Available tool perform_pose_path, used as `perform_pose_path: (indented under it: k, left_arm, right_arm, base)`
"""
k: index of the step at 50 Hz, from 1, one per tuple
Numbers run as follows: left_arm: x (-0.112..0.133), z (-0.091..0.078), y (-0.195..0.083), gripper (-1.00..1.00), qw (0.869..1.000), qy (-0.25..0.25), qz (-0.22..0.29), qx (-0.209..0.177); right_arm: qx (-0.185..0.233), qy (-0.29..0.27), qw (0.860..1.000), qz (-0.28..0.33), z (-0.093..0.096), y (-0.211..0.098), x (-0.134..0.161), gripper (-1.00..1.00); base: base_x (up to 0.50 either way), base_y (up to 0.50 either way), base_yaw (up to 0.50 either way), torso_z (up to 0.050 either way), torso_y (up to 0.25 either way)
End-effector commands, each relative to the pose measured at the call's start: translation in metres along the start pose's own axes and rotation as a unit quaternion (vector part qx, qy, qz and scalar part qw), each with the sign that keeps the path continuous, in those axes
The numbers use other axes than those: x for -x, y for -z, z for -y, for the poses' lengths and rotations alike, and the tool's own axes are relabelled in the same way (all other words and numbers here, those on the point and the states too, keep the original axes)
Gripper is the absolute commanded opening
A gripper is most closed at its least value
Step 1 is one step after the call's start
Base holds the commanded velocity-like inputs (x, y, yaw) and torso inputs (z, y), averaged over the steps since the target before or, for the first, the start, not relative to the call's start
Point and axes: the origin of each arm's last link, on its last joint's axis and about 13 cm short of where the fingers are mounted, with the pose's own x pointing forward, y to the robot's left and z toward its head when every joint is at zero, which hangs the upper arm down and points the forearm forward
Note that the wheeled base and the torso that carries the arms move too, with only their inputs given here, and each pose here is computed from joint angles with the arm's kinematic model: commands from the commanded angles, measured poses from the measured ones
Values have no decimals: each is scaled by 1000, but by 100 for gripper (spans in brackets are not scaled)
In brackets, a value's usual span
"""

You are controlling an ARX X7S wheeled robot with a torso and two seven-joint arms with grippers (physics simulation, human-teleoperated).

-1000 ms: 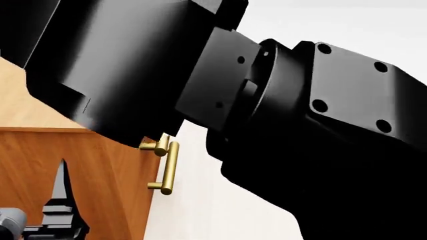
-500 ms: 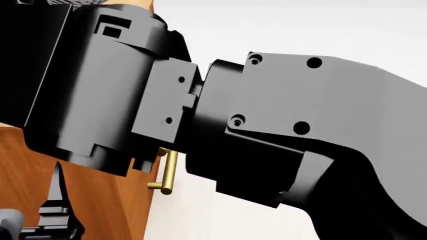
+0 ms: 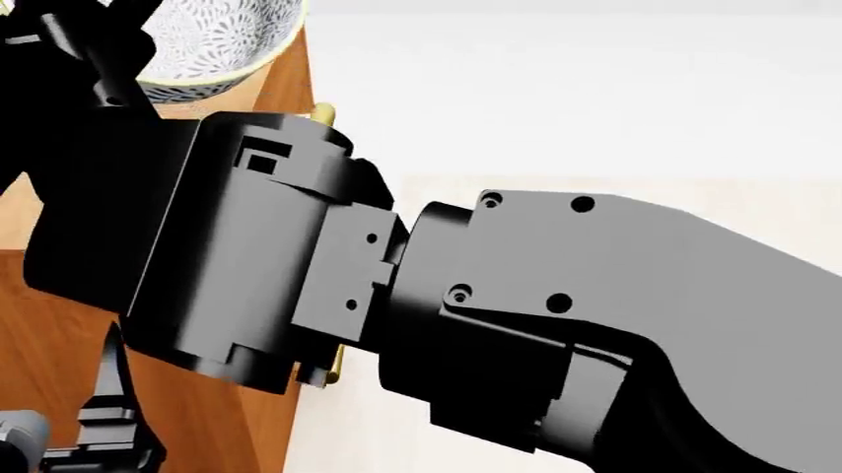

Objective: Close the top drawer of the cabinet and put the bowl on top of it.

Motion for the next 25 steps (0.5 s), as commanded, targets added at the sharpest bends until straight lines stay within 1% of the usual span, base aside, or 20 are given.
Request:
perform_pose_path:
  k: [1, 17, 20, 25]
  left_arm:
    - [0, -1, 2, 100, 1000, -2, -1, 1]
    - [-1, -1, 4, 100, 1000, 0, -2, 7]
    - [0, -2, 5, 100, 1000, -1, -2, 7]
    - [-1, -3, 5, 100, 1000, -3, -2, 8]
  right_arm:
    - [13, -5, 1000, -3, -7, 14, -1, -100]
    - [23, -36, 999, 2, -22, 19, 6, -100]
    - [26, -50, 998, 7, -27, 19, 9, -100]
    - [30, -58, 998, 10, -29, 18, 11, -100]
  base:
    - [0, 0, 0, 0, 0]
    - [0, 0, 0, 0, 1]
    - [0, 0, 0, 0, 0]
    - [0, 0, 0, 0, 0]
